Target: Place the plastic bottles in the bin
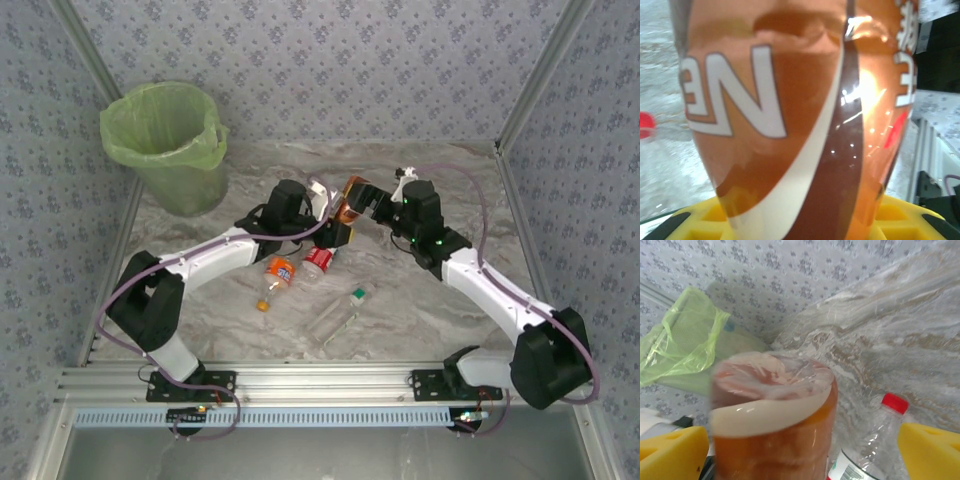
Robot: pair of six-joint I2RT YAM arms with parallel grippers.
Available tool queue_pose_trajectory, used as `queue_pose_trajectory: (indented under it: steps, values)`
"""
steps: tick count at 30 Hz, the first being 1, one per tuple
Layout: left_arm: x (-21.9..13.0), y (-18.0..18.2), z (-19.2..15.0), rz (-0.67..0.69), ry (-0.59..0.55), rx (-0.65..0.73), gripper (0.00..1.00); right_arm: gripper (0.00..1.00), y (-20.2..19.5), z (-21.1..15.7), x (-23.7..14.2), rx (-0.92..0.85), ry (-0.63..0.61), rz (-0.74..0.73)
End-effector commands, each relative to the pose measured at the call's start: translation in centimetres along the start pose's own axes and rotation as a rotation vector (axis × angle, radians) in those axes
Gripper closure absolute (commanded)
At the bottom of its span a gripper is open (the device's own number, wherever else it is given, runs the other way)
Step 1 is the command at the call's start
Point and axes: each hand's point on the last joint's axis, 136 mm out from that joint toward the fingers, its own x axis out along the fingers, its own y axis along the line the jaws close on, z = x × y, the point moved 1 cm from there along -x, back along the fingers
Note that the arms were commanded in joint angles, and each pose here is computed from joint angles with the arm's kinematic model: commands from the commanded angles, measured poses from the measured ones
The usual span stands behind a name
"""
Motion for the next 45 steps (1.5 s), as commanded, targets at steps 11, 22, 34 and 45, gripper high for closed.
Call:
queue_pose_trajectory:
  steps: [11, 22, 34, 45]
  values:
    - [-4.5, 3.1, 3.2, 0.21, -0.053, 0.005, 1.0, 0.01, -0.6, 1.8, -2.8, -0.147, -0.087, -0.077]
    - [-8.4, 3.2, 5.9, 0.34, -0.084, 0.071, 1.0, 0.01, -1.7, 1.6, -3.1, -0.191, -0.092, -0.121]
    - [-15.0, 6.4, 10.0, 0.614, -0.161, 0.054, 1.0, 0.01, -1.3, 1.1, -3.3, -0.284, -0.128, -0.074]
    - [-21.6, 8.2, 14.3, 0.904, -0.271, 0.098, 1.0, 0.01, 0.4, 0.7, -3.1, -0.35, -0.144, -0.02]
